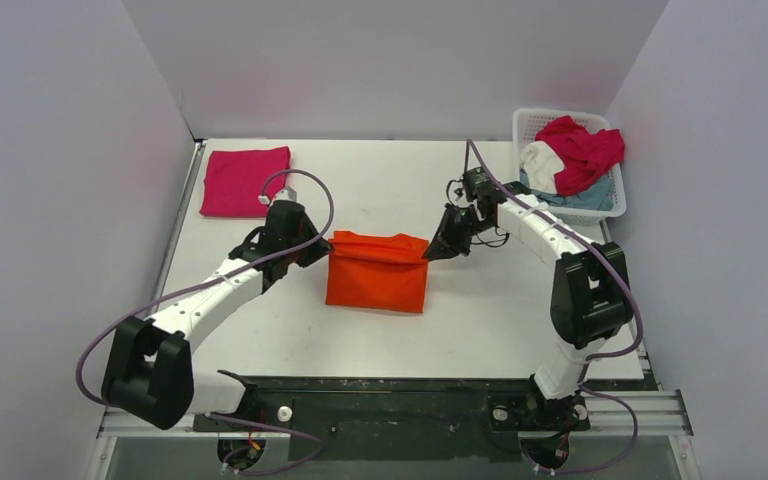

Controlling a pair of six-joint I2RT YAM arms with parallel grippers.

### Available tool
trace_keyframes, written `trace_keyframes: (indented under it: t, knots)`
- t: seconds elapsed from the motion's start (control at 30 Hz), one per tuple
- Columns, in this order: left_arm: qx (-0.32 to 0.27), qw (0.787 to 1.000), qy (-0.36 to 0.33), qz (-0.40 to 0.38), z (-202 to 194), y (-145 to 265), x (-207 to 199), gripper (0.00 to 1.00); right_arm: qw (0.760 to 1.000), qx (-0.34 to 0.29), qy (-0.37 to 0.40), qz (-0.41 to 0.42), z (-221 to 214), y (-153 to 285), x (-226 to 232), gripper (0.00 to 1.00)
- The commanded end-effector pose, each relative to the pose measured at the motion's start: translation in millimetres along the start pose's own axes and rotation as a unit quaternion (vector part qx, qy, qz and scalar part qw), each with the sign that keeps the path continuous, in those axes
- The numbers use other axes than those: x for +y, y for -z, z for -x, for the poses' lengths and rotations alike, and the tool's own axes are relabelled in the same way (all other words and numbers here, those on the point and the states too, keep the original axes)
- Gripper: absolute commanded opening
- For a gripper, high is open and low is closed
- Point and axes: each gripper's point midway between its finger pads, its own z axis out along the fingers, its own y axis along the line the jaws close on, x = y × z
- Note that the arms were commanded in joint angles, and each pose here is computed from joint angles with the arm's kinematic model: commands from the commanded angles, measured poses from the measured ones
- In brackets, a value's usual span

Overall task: Fold and stack the t-shirts
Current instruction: Fold the long partially folded tshirt into a neat square

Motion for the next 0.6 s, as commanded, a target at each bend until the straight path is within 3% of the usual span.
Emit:
trace_keyframes:
  t: [0.0, 0.57]
  knots:
    - [-0.036, 0.999, -0.006, -0.006, 27.9, -16.0, -9.9, 0.0, 1.0, -0.01, -0.003, -0.017, 17.1, -1.8, -5.9, 0.0]
    - [-0.019, 0.999, -0.017, 0.025, 30.2, -71.4, 3.9, 0.0, 0.999, -0.039, 0.007, -0.02, 82.5, -43.6, -9.6, 0.0]
